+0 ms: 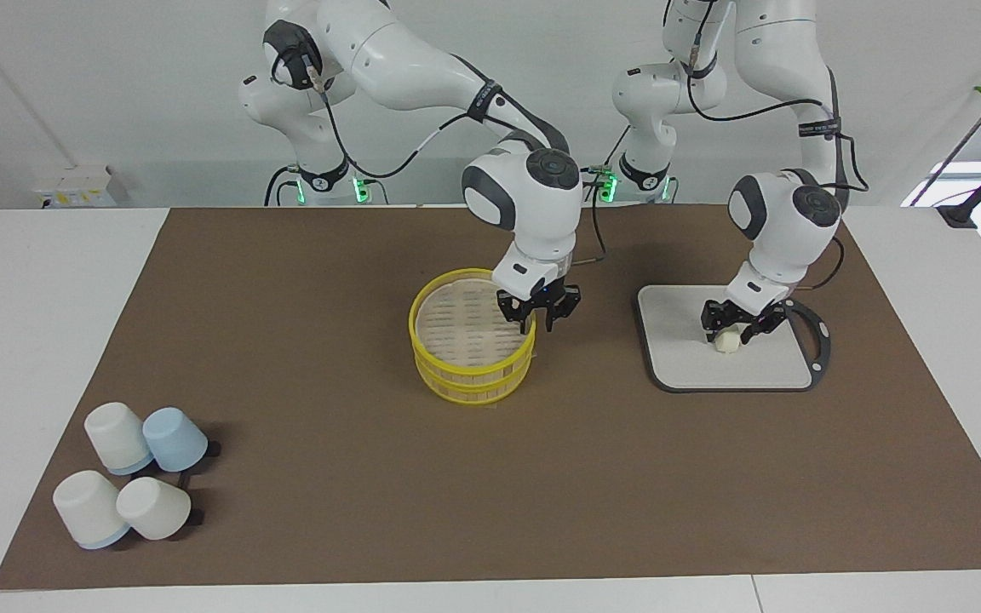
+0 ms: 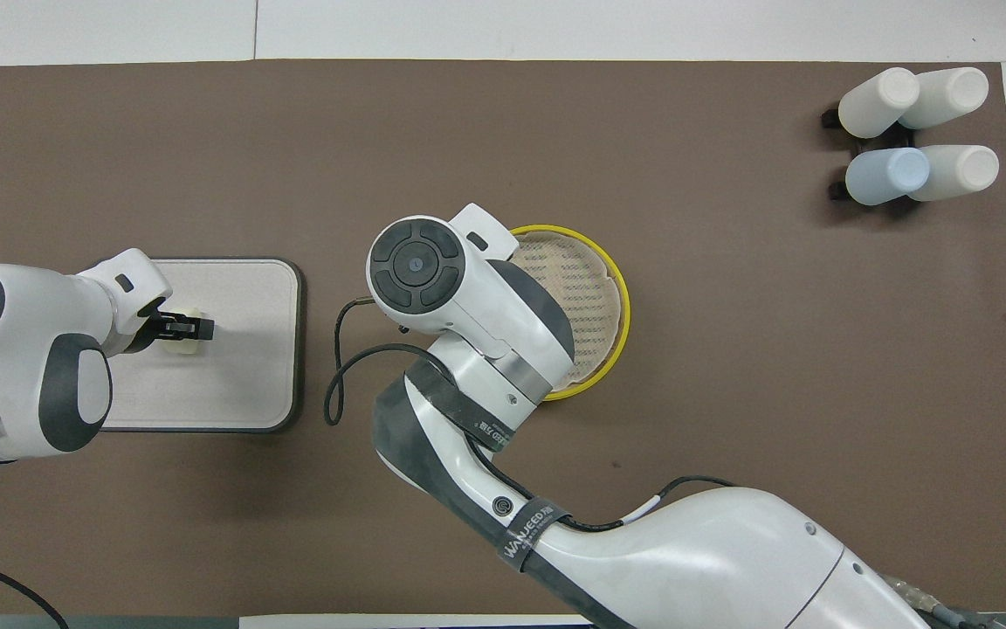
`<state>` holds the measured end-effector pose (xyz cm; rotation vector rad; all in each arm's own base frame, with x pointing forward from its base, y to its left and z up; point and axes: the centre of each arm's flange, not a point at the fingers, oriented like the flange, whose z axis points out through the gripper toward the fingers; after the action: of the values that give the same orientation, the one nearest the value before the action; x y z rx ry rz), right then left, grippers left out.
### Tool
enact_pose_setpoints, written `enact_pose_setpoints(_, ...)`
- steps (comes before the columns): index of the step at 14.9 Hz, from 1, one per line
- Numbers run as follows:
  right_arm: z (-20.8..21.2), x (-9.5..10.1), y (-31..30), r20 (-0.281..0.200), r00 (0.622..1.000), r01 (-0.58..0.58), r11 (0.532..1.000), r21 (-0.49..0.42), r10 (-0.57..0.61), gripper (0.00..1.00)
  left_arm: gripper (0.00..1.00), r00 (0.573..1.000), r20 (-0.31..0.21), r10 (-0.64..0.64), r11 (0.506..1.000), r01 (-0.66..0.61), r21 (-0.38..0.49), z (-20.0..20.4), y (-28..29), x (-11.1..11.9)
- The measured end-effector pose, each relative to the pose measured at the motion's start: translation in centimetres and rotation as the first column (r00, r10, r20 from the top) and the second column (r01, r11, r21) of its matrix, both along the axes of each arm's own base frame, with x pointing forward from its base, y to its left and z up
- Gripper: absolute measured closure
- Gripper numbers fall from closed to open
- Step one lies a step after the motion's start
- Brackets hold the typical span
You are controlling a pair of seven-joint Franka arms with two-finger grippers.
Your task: Place bun in steamer
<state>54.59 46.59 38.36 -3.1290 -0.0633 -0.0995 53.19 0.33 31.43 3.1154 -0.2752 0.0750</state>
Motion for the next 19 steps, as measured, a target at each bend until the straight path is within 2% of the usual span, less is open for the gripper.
enact_pose_setpoints(1, 0.0, 0.0, 0.0, -0.001, 1.000, 0.001, 1.000, -0.002, -0.001, 0.78, 0.41, 1.000, -0.003, -0.001, 1.000, 0.001, 0.000, 0.2, 0.0, 0.1)
enact_pose_setpoints(2, 0.1, 0.0, -0.3, -0.004, 1.000, 0.009, 1.000, -0.006, -0.009, 0.91, 0.41, 1.000, -0.003, -0.001, 1.000, 0.001, 0.000, 0.4, 0.0, 0.2)
enact_pose_setpoints(3, 0.1, -0.2, -0.3, -0.005, 1.000, 0.020, 1.000, -0.006, -0.020, 0.92, 0.48, 1.000, -0.004, -0.001, 1.000, 0.001, 0.000, 0.4, 0.0, 0.3)
enact_pose_setpoints(4, 0.1, -0.3, -0.2, -0.006, 1.000, 0.022, 1.000, -0.007, -0.022, 0.92, 0.59, 1.000, -0.005, -0.001, 1.000, 0.001, 0.000, 0.4, 0.0, 0.3)
enact_pose_setpoints(5, 0.1, -0.2, -0.3, -0.006, 1.000, 0.022, 1.000, -0.007, -0.022, 0.92, 0.67, 1.000, -0.005, -0.001, 1.000, 0.001, 0.000, 0.4, 0.0, 0.3)
enact_pose_setpoints(9, 2.4, 0.8, -1.6, -0.021, 0.999, 0.046, 0.998, -0.033, -0.047, 0.92, 0.72, 1.000, -0.005, -0.001, 1.000, 0.001, 0.000, 0.5, 0.0, 0.3)
enact_pose_setpoints(11, 5.5, 2.3, -3.9, -0.016, 0.998, 0.052, 0.998, -0.036, -0.052, 0.92, 0.71, 1.000, -0.012, 0.008, 1.000, -0.008, -0.002, 1.2, 0.0, 0.7)
enact_pose_setpoints(13, 9.5, 3.1, -7.1, -0.019, 1.000, 0.013, 0.999, -0.049, -0.013, 0.92, 0.73, 0.998, -0.033, 0.049, 0.999, -0.049, -0.007, 3.5, -0.8, 2.0)
enact_pose_setpoints(15, 13.2, 3.0, -11.5, -0.068, 0.997, -0.036, 0.995, -0.098, 0.029, 0.92, 0.73, 0.991, -0.053, 0.126, 0.992, -0.127, -0.013, 7.9, -4.9, 3.9)
enact_pose_setpoints(17, 15.9, 2.6, -16.5, -0.138, 0.989, -0.066, 0.988, -0.143, 0.046, 0.92, 0.73, 0.976, -0.052, 0.212, 0.977, -0.214, -0.020, 12.4, -12.4, 5.2)
enact_pose_setpoints(19, 17.1, 2.7, -22.4, -0.191, 0.979, -0.100, 0.982, -0.159, 0.069, 0.92, 0.73, 0.954, -0.041, 0.296, 0.954, -0.298, -0.043, 15.6, -20.9, 5.5)
